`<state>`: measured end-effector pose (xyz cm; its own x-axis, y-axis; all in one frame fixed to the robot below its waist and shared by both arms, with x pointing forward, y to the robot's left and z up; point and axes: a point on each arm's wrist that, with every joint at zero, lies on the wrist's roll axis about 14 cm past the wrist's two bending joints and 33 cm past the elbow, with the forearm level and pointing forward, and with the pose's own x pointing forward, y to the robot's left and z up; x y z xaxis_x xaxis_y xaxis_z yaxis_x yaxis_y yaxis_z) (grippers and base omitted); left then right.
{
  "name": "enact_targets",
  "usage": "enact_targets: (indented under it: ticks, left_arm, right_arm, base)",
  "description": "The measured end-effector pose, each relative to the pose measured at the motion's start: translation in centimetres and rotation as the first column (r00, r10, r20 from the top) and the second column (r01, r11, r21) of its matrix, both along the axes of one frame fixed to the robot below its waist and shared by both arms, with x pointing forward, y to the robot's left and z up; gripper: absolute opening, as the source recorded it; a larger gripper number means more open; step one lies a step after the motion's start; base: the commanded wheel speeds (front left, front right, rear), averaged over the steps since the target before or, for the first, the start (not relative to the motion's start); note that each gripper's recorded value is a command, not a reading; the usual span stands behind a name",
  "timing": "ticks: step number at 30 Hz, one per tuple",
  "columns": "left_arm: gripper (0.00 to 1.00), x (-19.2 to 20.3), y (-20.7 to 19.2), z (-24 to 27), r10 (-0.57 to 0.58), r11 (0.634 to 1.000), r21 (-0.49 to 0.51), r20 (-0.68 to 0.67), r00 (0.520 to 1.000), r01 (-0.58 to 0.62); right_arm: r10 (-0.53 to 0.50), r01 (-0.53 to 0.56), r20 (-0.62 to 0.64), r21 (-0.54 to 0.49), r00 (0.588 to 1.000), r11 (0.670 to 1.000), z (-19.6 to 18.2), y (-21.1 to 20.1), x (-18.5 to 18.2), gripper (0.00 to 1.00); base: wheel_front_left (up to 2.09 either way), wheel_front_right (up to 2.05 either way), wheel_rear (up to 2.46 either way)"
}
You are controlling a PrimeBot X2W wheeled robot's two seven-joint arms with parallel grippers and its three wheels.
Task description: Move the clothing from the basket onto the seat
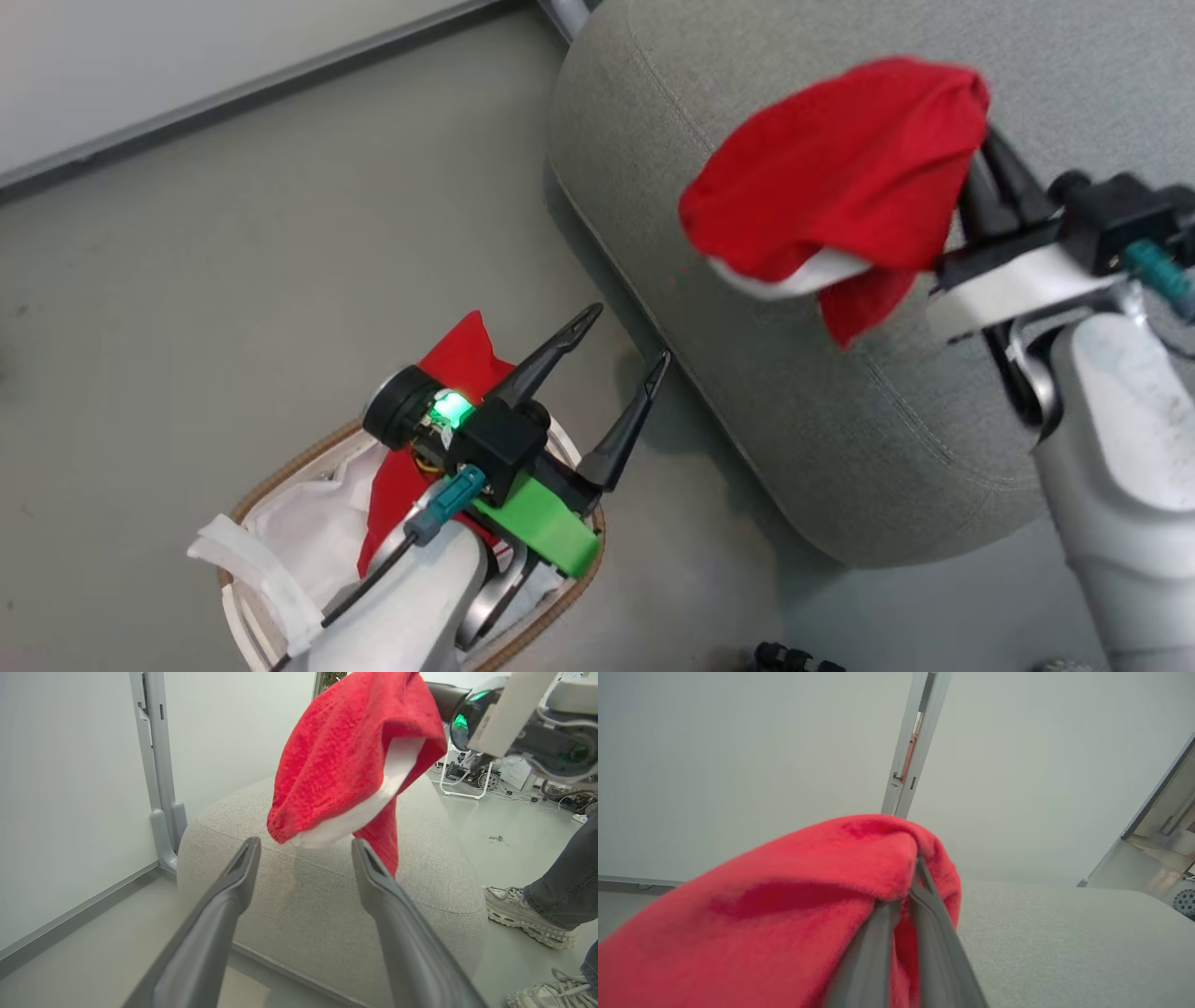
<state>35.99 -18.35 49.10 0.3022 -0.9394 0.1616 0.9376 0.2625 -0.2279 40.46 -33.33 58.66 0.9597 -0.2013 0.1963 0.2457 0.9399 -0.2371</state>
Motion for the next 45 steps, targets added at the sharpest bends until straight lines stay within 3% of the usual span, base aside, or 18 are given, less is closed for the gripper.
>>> enact_targets:
  ticks: [5,12,19,24,25,26,27,30,36,40,45]
  left_arm:
    - [1.00,3.5,0.5,-2.0,0.023,1.000,-0.011,0.001,1.000,-0.023]
    - [1.00,7.1,2.6,-7.2,0.096,0.995,0.015,-0.082,0.992,-0.095]
    - [1.00,8.5,4.9,-11.4,0.166,0.985,0.062,-0.147,0.975,-0.158]
    - [1.00,9.0,6.8,-13.8,0.218,0.974,0.105,-0.184,0.959,-0.201]
    - [1.00,9.3,7.3,-14.3,0.234,0.970,0.116,-0.191,0.953,-0.215]
    - [1.00,9.5,7.7,-14.7,0.246,0.966,0.124,-0.195,0.949,-0.225]
    - [1.00,9.7,8.1,-15.1,0.259,0.962,0.134,-0.199,0.945,-0.236]
    - [1.00,9.8,9.3,-16.0,0.292,0.951,0.166,-0.211,0.933,-0.260]
    - [1.00,9.9,10.0,-14.6,0.320,0.941,0.175,-0.186,0.929,-0.289]
    - [1.00,9.9,10.5,-12.8,0.355,0.929,0.171,-0.172,0.919,-0.327]
    - [1.00,10.5,13.2,-10.8,0.461,0.882,0.184,-0.145,0.876,-0.434]
  right_arm:
    - [-0.063,0.065,0.016,-0.152,0.998,0.986,3.3,-4.5,4.9,0.00]
    - [-0.196,0.168,-0.081,-0.275,0.977,0.947,1.5,-10.2,9.9,0.00]
    - [-0.369,0.331,-0.138,-0.238,0.919,0.913,-2.6,-15.8,11.2,0.00]
    - [-0.389,0.353,-0.216,-0.189,0.895,0.916,-8.0,-15.6,12.3,0.00]
    - [-0.383,0.345,-0.240,-0.186,0.892,0.920,-9.4,-15.2,12.5,0.13]
    - [-0.383,0.347,-0.259,-0.174,0.887,0.922,-10.6,-15.0,12.3,0.13]
    - [-0.386,0.353,-0.285,-0.161,0.878,0.922,-12.1,-14.9,11.8,1.00]
    - [-0.377,0.363,-0.355,-0.107,0.856,0.925,-16.3,-13.4,10.0,1.00]
    - [-0.369,0.372,-0.381,-0.069,0.848,0.926,-17.5,-12.3,5.6,1.00]
    - [-0.339,0.341,-0.354,-0.059,0.871,0.938,-15.9,-11.3,3.3,1.00]
    - [-0.245,0.272,-0.292,0.054,0.925,0.961,-14.5,-7.3,2.2,1.00]
  base:
    - [0.00,0.00,0.00]
    - [0.00,0.00,0.00]
    - [0.00,0.00,0.00]
    - [0.00,0.00,0.00]
    - [0.00,0.00,0.00]
    - [0.00,0.00,0.00]
    - [0.00,0.00,0.00]
    - [0.00,0.00,0.00]
    - [0.00,0.00,0.00]
    - [0.00,0.00,0.00]
    - [0.00,0.00,0.00]
